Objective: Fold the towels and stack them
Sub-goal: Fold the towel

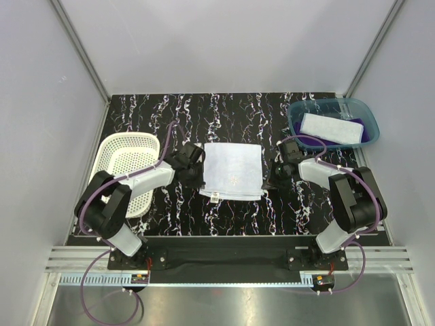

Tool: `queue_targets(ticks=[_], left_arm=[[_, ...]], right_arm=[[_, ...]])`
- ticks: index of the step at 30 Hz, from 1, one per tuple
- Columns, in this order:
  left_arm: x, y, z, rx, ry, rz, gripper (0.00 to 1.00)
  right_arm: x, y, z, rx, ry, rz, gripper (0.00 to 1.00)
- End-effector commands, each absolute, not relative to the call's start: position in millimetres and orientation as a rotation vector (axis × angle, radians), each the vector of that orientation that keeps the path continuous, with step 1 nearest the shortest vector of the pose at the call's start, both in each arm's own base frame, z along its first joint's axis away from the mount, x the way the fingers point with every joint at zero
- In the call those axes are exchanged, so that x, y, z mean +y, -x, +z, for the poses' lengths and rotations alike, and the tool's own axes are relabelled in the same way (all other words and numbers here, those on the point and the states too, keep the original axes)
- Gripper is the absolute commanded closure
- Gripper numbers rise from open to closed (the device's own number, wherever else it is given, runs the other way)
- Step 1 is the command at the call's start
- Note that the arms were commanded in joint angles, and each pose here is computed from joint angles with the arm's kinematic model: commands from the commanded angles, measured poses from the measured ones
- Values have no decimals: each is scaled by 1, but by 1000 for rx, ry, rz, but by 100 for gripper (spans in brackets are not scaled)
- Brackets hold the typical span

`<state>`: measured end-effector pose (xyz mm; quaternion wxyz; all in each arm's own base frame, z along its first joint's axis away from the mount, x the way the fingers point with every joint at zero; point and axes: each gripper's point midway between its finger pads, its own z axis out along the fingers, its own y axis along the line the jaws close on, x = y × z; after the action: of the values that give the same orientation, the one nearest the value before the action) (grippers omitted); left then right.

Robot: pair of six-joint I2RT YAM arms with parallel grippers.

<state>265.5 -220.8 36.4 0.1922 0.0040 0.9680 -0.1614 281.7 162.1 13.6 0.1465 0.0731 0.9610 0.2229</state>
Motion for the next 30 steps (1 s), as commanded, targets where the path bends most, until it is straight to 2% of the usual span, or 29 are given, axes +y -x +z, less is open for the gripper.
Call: queue_targets(ticks=[1, 17, 20, 23, 30], left_arm=[[-226, -282, 70, 2627, -10, -477, 100], [-230, -278, 84, 2655, -91, -494, 100], [-234, -276, 79, 2667, -102, -525, 96], [-236, -274, 70, 2683, -108, -537, 100], [-231, -277, 78, 2678, -88, -506, 100]], right_arm=[[167, -289, 34, 2727, -144, 667, 100], [179, -298, 66, 2658, -104, 763, 100], [181, -298, 67, 2650, -112, 786, 100], [182, -297, 66, 2652, -117, 792, 100], [188, -297, 76, 2636, -94, 847, 100]])
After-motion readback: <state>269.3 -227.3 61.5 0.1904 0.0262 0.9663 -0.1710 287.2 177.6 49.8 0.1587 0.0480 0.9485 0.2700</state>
